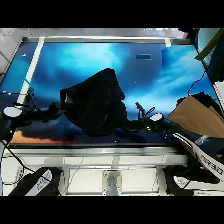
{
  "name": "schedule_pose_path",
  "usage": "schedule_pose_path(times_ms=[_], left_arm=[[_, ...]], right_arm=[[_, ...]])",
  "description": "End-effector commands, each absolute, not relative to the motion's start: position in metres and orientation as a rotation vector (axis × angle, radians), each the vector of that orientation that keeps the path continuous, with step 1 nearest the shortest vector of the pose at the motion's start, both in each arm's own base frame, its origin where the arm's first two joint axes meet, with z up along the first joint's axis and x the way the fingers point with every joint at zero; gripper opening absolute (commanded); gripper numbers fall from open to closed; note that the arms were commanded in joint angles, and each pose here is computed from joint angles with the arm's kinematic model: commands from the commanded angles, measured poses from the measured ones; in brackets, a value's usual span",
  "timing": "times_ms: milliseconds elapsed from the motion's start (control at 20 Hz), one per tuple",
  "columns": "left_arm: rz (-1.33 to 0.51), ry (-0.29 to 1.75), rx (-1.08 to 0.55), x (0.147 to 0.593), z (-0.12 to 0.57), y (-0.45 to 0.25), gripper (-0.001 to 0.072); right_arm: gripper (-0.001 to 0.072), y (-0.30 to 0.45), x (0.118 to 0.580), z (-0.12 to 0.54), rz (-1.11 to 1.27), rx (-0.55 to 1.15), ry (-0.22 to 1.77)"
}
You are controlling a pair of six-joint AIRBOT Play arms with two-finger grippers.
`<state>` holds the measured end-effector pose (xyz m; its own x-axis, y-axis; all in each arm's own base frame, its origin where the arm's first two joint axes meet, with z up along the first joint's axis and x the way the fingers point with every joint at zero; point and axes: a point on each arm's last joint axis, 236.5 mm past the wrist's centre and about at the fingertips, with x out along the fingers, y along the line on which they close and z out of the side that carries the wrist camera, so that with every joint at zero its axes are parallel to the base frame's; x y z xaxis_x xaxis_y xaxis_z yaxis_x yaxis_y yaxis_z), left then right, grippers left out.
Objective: Fold the clothes and pants, and hang the long-sleeved shirts on hangers.
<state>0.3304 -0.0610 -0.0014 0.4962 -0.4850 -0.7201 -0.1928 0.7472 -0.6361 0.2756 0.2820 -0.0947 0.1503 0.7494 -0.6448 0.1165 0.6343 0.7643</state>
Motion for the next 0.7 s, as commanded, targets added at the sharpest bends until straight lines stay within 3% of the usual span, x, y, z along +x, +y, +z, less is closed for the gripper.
schedule_pose_path(times_ms=[0, 100, 250, 450, 650], left_arm=[[-0.200, 1.062, -0.739, 0.330, -0.001, -0.061, 0.0046], [-0.200, 1.062, -0.739, 0.330, -0.001, -0.061, 0.0047], [-0.201, 1.053, -0.736, 0.330, 0.002, -0.061, 0.0046], [-0.201, 0.929, -0.705, 0.335, 0.046, -0.048, 0.0046], [-0.315, 0.695, -0.563, 0.332, 0.172, -0.056, 0.0045]], right_arm=[[0.0639, 0.293, 0.304, -0.101, 0.515, 0.821, 1.323], [0.0524, 0.297, 0.320, -0.102, 0.513, 0.817, 1.303], [0.0025, 0.310, 0.336, -0.071, 0.649, 0.746, 1.222], [0.0012, 0.301, 0.352, 0.044, 0.882, 0.637, 1.026], [0.0012, 0.259, 0.352, 0.234, 0.950, 0.443, 0.644]])
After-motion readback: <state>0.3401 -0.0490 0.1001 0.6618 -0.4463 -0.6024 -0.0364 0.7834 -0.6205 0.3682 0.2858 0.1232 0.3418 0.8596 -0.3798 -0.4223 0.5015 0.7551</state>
